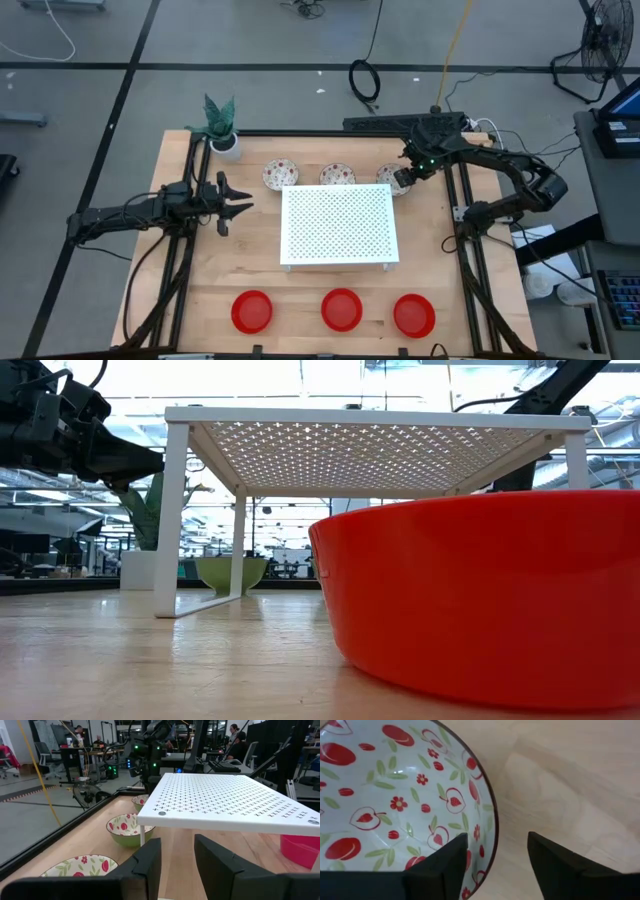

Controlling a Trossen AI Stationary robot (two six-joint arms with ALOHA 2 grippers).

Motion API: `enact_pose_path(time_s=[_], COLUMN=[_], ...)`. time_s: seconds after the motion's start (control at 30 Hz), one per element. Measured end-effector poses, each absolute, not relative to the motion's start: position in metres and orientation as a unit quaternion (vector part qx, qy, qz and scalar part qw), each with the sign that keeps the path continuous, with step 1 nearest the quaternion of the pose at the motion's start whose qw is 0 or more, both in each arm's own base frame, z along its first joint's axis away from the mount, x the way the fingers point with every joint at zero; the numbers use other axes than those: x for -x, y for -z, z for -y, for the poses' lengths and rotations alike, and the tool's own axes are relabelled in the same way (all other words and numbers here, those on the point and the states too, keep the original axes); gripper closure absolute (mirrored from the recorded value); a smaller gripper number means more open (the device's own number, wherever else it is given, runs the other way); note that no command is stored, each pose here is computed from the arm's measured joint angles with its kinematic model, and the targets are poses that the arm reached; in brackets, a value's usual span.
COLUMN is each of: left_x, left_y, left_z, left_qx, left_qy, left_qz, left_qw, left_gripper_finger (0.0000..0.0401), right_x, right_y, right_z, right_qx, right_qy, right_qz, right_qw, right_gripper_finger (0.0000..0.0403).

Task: Pick & Place Mini bowls
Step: Put the right white patterned bowl on the shelf

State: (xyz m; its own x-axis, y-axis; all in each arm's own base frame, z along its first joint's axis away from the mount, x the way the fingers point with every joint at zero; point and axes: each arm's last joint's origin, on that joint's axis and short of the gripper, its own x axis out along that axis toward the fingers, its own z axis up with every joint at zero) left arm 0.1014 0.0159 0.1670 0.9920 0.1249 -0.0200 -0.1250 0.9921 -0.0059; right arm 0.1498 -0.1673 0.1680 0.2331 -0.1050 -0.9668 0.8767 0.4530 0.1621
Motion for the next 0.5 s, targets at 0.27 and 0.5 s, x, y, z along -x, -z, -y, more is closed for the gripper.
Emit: enact_pose_path(time_s=[0.27, 0.5], left_x=[-0.1014, -0.1014], left_y=[-0.1670, -0.1670], left_z=[-0.0159, -0.0159], left_qx=[0.004, 0.004], left_qy=[-0.063, -0.063], left_qz=[-0.010, -0.010], left_qw=[0.998, 0.998], left_gripper_finger=[0.0281, 0.0281], right_x=[-0.1508, -0.1522], right_y=[-0.1683, -0.1690], right_z=[0.1684, 0.1700], right_qx=[-0.379, -0.368], right_qy=[0.358, 0.353], right_qz=[-0.500, -0.495], right_qw=[0.691, 0.703], right_gripper_finger=[0.0303, 0.0372])
